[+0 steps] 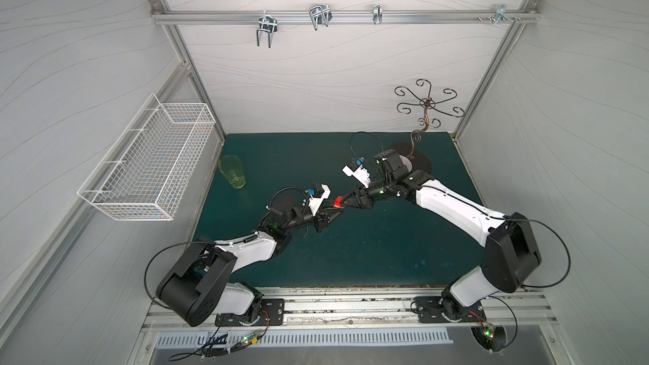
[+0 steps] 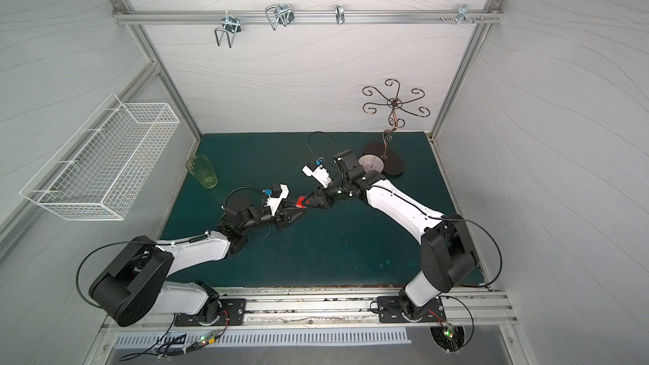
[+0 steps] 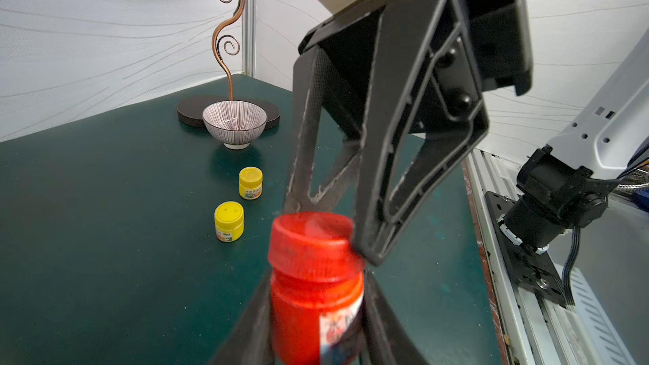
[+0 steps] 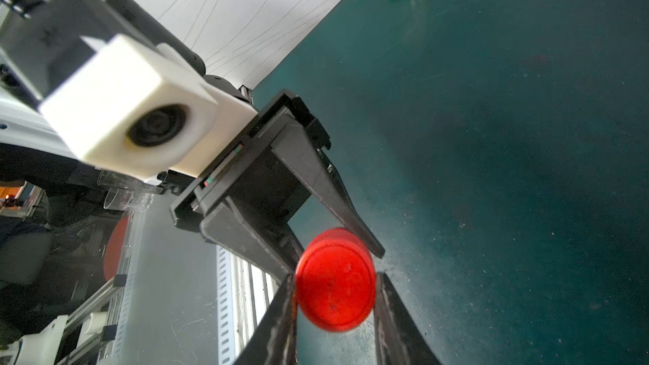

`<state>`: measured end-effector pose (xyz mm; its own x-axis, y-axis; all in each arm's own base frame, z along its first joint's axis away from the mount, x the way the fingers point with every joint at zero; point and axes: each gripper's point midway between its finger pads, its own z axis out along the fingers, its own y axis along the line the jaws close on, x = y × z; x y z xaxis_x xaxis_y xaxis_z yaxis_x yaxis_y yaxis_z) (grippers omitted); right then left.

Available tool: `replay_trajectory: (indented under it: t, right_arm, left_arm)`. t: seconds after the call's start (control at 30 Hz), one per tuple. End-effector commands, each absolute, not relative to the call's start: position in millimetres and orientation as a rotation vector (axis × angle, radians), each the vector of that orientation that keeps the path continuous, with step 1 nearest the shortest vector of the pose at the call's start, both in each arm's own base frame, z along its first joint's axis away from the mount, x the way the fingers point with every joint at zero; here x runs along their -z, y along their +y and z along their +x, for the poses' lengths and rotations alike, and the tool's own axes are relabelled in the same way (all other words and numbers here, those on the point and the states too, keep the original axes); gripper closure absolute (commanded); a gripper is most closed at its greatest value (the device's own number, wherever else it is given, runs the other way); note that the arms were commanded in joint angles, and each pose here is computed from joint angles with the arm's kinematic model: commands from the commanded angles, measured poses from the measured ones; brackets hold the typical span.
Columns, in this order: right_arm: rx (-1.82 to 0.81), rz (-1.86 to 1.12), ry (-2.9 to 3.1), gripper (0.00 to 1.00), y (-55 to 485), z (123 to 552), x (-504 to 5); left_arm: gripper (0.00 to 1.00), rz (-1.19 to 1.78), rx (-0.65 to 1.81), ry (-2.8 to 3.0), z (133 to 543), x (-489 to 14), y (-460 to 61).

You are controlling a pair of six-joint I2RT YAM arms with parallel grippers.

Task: Close the paint jar lid
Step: Close the lid on the paint jar, then screw the lid onto the paint jar.

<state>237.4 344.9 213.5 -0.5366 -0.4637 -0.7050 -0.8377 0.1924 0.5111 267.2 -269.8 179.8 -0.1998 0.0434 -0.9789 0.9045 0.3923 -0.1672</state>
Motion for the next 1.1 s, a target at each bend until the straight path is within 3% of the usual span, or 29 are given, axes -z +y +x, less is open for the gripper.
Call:
replay_trajectory:
  t: [0.0, 0.23, 0.57, 1.07]
  right_arm:
    - [-1.552, -1.436, 2.002, 0.75, 355, 183, -217]
    - [-1.703, -1.514, 1.928, 0.72, 359, 166, -219]
    - [-1.592, -1.633, 2.046, 0.72, 368, 148, -190]
    - [-1.351, -1.199, 2.511, 0.74, 386, 165, -144]
  left_arm:
    - [1.00, 0.896, 0.941, 1.354, 272, -237, -275]
    - [1.00, 0.935, 0.895, 1.377, 265, -235, -270]
    - [1.00, 0.935, 0.855, 1.392, 265, -239, -265]
    - [1.00, 0.557, 0.518, 1.215, 322, -284, -224]
